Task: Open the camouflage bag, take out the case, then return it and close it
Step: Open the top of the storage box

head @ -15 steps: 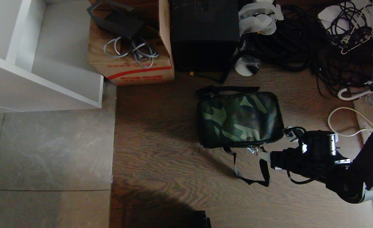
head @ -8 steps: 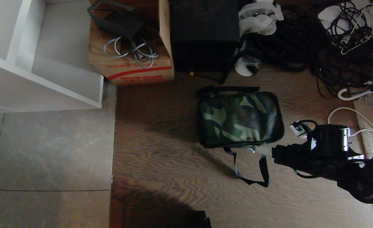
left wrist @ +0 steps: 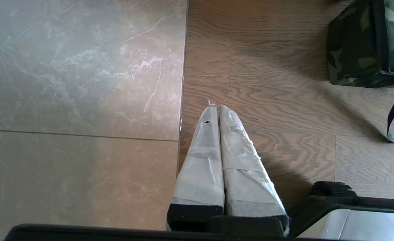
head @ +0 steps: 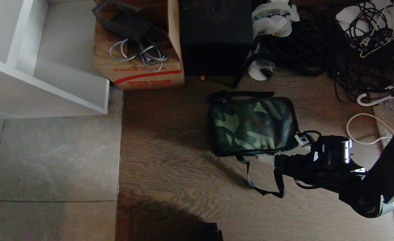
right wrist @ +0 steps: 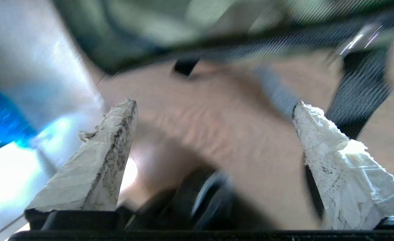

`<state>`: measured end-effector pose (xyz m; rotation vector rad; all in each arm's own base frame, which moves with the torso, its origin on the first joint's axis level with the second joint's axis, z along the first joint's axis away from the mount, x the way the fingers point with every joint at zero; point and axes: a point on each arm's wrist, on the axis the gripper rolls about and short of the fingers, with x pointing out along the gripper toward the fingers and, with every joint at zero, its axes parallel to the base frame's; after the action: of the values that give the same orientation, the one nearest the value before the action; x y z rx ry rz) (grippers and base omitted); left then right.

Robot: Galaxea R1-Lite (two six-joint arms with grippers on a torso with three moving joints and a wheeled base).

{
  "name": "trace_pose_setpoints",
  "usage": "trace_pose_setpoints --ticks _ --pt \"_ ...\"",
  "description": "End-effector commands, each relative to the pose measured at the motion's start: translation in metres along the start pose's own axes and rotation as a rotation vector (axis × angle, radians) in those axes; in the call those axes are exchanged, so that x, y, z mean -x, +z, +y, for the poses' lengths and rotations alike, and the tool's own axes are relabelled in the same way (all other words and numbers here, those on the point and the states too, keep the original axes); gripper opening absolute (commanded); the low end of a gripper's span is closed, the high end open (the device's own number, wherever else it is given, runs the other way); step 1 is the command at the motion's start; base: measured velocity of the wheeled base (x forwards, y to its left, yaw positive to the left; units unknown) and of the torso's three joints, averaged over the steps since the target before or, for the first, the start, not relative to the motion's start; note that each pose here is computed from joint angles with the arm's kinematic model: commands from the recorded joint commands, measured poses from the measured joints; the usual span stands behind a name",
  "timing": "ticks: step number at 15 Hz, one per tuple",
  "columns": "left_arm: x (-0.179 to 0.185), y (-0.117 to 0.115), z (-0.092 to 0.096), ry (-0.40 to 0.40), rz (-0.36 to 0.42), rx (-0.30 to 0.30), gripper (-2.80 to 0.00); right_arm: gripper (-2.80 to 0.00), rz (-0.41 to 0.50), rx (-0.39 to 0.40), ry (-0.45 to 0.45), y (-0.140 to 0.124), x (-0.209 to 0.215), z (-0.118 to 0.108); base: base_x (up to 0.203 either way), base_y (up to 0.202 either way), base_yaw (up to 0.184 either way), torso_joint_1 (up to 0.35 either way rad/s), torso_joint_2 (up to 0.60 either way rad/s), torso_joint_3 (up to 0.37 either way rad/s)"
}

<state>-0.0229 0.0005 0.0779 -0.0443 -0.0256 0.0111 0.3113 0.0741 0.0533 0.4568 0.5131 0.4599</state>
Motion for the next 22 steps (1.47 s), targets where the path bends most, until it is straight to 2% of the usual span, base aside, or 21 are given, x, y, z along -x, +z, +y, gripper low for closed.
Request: trace_pose_setpoints --ticks 1,3,5,9,15,18,22 --pt "-0.001 -0.002 0.000 0.001 0.008 0.000 -2.80 0.00 -0.020 0.004 -0.036 -0.005 -0.014 -0.009 0.000 0.000 0.000 0.000 0.00 0.000" --pt "-0.001 -0.002 0.000 0.001 0.008 0.000 -2.80 0.00 -0.036 0.034 -0.035 -0.001 -0.012 -0.009 0.000 0.000 0.000 0.000 0.00 0.000" --pt "-0.001 -0.002 0.000 0.002 0.009 0.000 -2.80 0.00 -0.018 0.106 -0.058 -0.005 -0.013 -0.014 0.000 0.000 0.000 0.000 0.00 0.000" --pt "-0.001 -0.002 0.000 0.001 0.008 0.000 -2.80 0.00 -0.034 0.138 -0.083 0.000 -0.009 -0.023 0.000 0.000 0.000 0.000 0.00 0.000" --pt "-0.001 -0.002 0.000 0.001 0.009 0.000 -2.80 0.00 -0.046 0.093 -0.088 -0.003 -0.016 -0.027 0.000 0.000 0.000 0.000 0.00 0.000" --pt "-0.001 -0.002 0.000 0.001 0.009 0.000 -2.80 0.00 -0.098 0.113 -0.064 -0.002 -0.019 -0.026 0.000 0.000 0.000 0.000 0.00 0.000" --pt "-0.001 -0.002 0.000 0.000 0.008 0.000 -2.80 0.00 -0.105 0.118 -0.058 -0.007 -0.024 -0.030 0.000 0.000 0.000 0.000 0.00 0.000"
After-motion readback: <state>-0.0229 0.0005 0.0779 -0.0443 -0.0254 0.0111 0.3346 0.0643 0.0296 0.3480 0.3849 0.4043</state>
